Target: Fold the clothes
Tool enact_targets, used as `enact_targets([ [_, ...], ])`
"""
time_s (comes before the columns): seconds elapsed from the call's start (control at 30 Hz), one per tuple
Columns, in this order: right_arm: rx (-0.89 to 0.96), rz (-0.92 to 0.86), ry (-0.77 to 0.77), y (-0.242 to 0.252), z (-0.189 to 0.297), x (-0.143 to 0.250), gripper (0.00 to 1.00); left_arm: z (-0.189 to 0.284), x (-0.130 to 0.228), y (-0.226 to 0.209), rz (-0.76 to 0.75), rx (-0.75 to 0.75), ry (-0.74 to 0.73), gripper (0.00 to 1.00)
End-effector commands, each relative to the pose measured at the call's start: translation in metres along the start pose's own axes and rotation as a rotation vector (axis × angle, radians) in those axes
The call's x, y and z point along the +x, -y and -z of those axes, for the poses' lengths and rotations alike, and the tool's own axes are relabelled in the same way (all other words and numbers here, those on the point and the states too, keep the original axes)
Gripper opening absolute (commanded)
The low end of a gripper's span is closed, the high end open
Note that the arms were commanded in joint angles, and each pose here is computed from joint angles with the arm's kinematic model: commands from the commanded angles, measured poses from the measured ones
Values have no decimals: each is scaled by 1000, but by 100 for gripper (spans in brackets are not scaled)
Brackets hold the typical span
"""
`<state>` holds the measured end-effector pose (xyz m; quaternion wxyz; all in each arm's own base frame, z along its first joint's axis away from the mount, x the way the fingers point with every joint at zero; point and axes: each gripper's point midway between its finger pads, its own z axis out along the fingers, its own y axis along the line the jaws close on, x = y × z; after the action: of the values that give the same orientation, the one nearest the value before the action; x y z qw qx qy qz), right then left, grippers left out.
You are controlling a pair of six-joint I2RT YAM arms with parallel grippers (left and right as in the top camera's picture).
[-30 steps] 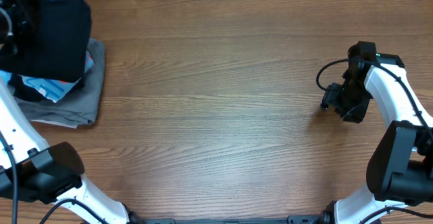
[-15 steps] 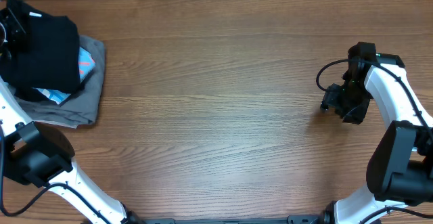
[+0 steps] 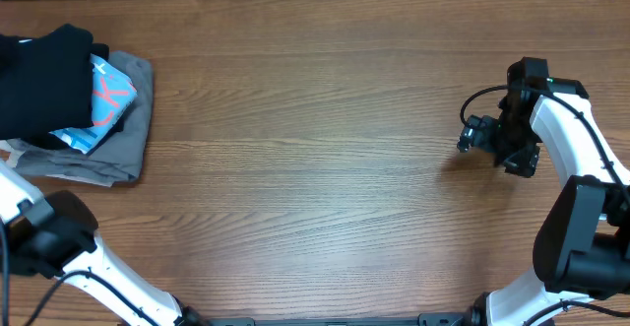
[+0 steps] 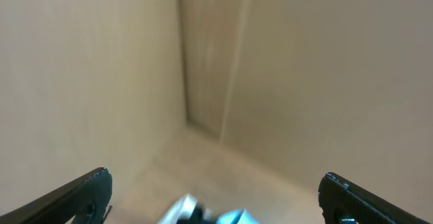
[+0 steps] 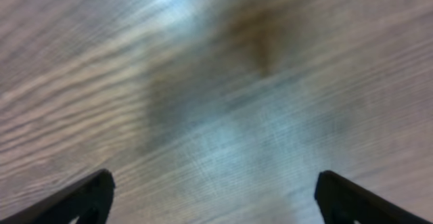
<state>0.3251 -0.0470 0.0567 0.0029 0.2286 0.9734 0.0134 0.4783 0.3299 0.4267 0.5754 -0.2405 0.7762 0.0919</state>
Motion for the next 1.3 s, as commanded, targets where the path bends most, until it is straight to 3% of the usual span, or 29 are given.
enact_targets([
  [0.0,-121,5,88,-21,14,-22,100,78,-60,80,-44,157,157,100],
  [0.1,-339,86,161,-61,26,-40,100,79,-25,130,-55,245,29,100],
  [0.17,-441,110,229,-81,40,-56,100,81,27,166,-66,300,-162,100],
  [0.3,-442,124,354,-91,80,-87,100,108,134,208,-110,353,-577,100],
  [0.43,-395,124,453,-88,137,-107,100,140,200,226,-169,366,-848,100],
  [0.57,-375,119,476,-81,188,-97,100,151,234,246,-233,389,-958,100],
  [0.8,-285,87,448,-46,231,-28,100,179,287,238,-403,287,-1102,100],
  [1.0,-291,126,604,-33,268,28,100,230,288,211,-409,286,-1088,100],
  [1.1,-285,153,761,-25,280,55,100,252,268,205,-373,340,-895,100],
  [1.2,-341,187,923,-17,277,92,100,280,245,190,-295,371,-604,100],
  [1.27,-365,177,946,-10,267,108,100,294,240,178,-260,374,-471,100],
])
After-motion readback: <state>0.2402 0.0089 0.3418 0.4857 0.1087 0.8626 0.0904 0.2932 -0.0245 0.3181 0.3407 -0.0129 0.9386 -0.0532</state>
